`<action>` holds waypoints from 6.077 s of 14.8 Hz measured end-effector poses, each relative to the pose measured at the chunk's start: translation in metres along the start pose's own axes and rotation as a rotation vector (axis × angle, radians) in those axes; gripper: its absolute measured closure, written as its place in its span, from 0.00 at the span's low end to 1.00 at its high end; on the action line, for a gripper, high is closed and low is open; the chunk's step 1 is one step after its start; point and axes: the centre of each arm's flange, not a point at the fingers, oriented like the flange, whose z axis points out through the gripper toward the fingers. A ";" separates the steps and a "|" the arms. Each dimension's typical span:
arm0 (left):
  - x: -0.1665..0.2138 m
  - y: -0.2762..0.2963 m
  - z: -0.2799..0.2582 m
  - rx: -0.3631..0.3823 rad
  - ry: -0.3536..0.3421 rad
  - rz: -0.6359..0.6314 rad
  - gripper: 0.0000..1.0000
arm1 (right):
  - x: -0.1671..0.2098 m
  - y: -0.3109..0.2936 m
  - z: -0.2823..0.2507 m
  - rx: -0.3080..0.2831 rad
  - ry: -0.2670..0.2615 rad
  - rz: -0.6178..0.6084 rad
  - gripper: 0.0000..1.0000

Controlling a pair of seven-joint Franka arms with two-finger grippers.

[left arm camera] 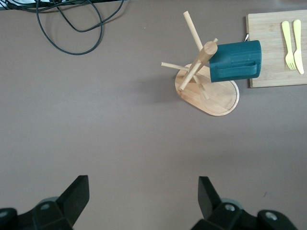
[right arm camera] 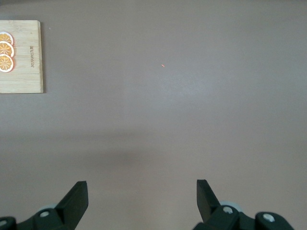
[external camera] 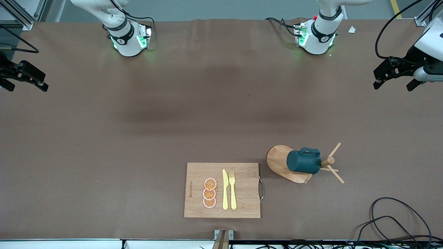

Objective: Transfer cup from left to right arm and place
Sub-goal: 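Reach the left gripper toward the teal mug on the wooden stand, then close the left gripper on the teal mug's rim, then lift the teal mug off the stand with the left gripper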

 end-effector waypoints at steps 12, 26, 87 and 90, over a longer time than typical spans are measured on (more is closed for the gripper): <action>0.015 0.018 0.022 -0.046 -0.039 -0.165 0.00 | 0.000 0.000 0.000 0.000 -0.001 0.000 0.00; 0.067 0.056 0.118 -0.224 -0.228 -1.182 0.00 | -0.001 0.000 0.001 0.000 -0.010 0.001 0.00; -0.067 0.529 0.196 -0.141 0.212 -0.731 0.15 | -0.001 0.000 0.000 0.000 -0.009 -0.001 0.00; -0.116 0.570 0.230 -0.096 0.340 -0.587 0.15 | -0.001 0.000 0.000 0.000 -0.009 0.001 0.00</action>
